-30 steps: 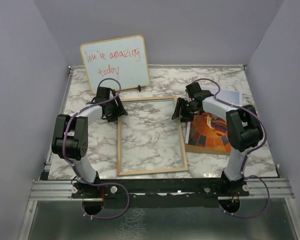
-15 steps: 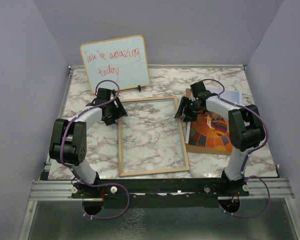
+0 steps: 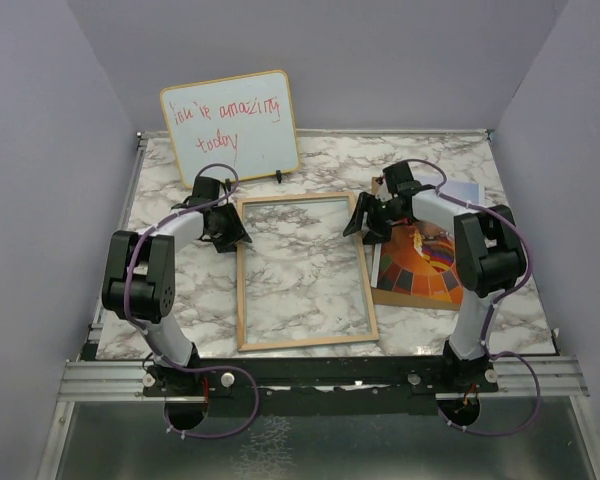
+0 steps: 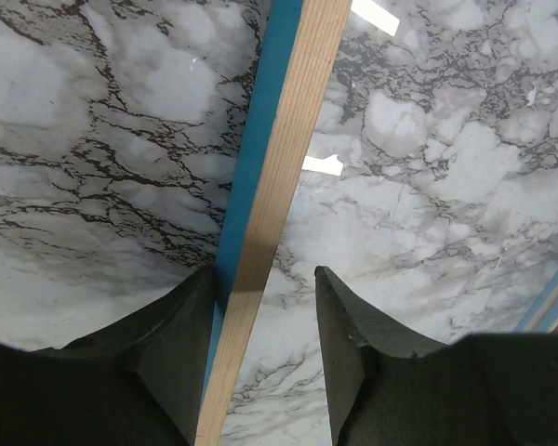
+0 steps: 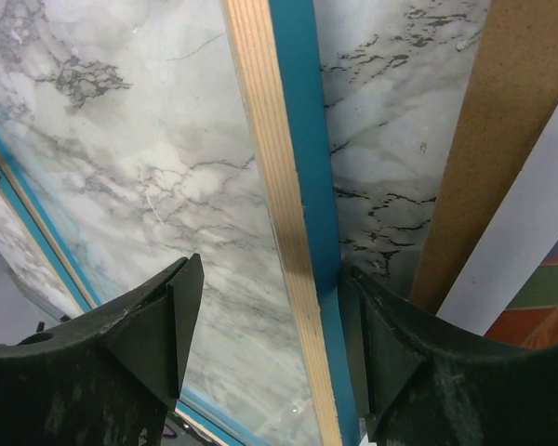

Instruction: Put the photo into the frame

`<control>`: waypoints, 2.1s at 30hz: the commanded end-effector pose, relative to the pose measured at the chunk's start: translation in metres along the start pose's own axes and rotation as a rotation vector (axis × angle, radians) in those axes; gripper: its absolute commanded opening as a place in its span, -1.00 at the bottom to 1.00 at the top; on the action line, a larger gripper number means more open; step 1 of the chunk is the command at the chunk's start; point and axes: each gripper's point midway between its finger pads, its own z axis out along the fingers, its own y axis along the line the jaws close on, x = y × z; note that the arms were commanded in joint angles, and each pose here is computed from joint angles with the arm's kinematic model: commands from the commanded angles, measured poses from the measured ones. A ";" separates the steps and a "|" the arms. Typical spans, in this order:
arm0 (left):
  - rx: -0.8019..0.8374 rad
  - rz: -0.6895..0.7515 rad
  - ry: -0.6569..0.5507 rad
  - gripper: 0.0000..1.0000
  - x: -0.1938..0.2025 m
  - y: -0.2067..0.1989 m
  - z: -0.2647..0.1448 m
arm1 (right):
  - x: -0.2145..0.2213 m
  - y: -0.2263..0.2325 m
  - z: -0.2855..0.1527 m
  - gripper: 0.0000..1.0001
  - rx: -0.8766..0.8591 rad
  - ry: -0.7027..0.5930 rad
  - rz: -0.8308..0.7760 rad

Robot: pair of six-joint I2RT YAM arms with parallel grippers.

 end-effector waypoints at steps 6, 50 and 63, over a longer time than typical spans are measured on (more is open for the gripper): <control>0.094 0.019 0.142 -0.13 0.017 -0.020 0.014 | 0.014 0.050 0.000 0.47 -0.276 0.093 -0.049; 0.243 -0.037 0.140 -0.45 0.044 -0.031 -0.012 | 0.034 0.141 -0.004 -0.04 0.055 -0.051 -0.267; -0.027 -0.135 -0.087 0.33 -0.019 0.027 -0.038 | 0.105 0.185 0.037 0.06 0.141 0.010 -0.350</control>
